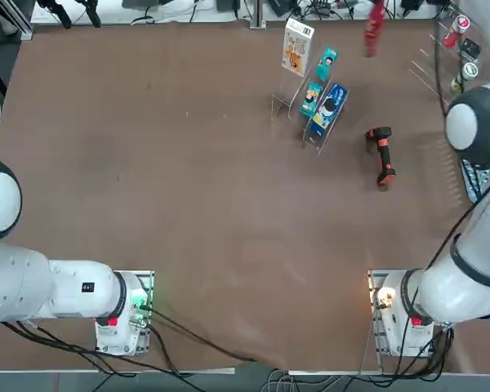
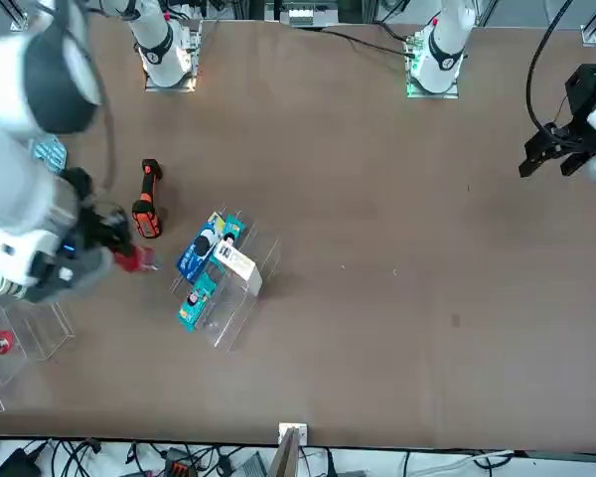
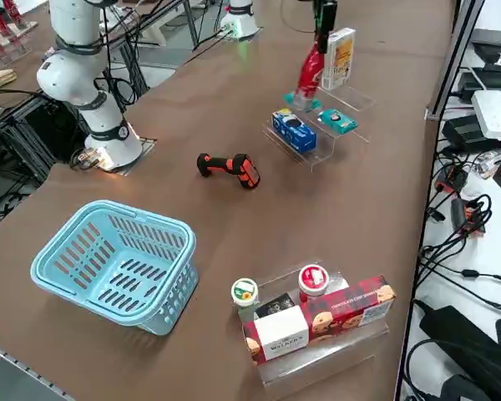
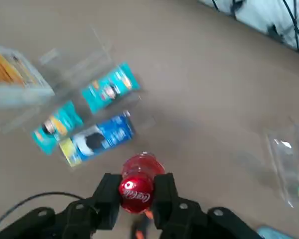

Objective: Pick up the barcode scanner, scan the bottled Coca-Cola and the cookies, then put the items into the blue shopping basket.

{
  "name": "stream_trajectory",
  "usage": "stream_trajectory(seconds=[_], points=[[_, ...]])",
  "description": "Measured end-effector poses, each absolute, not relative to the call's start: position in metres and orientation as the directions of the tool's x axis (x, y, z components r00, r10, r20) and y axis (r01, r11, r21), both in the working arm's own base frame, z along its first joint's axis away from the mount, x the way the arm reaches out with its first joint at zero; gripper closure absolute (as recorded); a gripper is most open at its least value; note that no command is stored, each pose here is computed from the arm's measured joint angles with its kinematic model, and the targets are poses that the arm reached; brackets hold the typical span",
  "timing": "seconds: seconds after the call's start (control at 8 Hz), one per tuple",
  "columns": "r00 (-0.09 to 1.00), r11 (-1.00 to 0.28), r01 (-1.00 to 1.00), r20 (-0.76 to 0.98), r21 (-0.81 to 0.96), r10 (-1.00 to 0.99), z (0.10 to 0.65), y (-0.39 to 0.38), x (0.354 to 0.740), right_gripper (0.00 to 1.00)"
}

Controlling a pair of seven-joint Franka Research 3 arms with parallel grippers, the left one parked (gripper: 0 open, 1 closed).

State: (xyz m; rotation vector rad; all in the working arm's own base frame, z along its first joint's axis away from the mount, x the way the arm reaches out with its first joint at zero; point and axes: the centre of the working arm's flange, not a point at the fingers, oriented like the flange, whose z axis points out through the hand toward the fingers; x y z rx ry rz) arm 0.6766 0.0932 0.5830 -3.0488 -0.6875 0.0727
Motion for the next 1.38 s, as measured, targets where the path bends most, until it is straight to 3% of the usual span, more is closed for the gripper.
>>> stream_trajectory(seconds=[0.38, 0.88, 1.38], points=[[0.867, -0.870, 0.490, -0.078, -0.051, 0.493, 0.594, -0.030, 0.641, 0.63], [0.788, -0.788, 0.613, -0.034, -0.050, 0.615, 0.598, -0.180, 0.521, 0.63], [0.712, -0.710, 0.701, 0.002, -0.068, 0.702, 0.553, -0.328, 0.440, 0.63]])
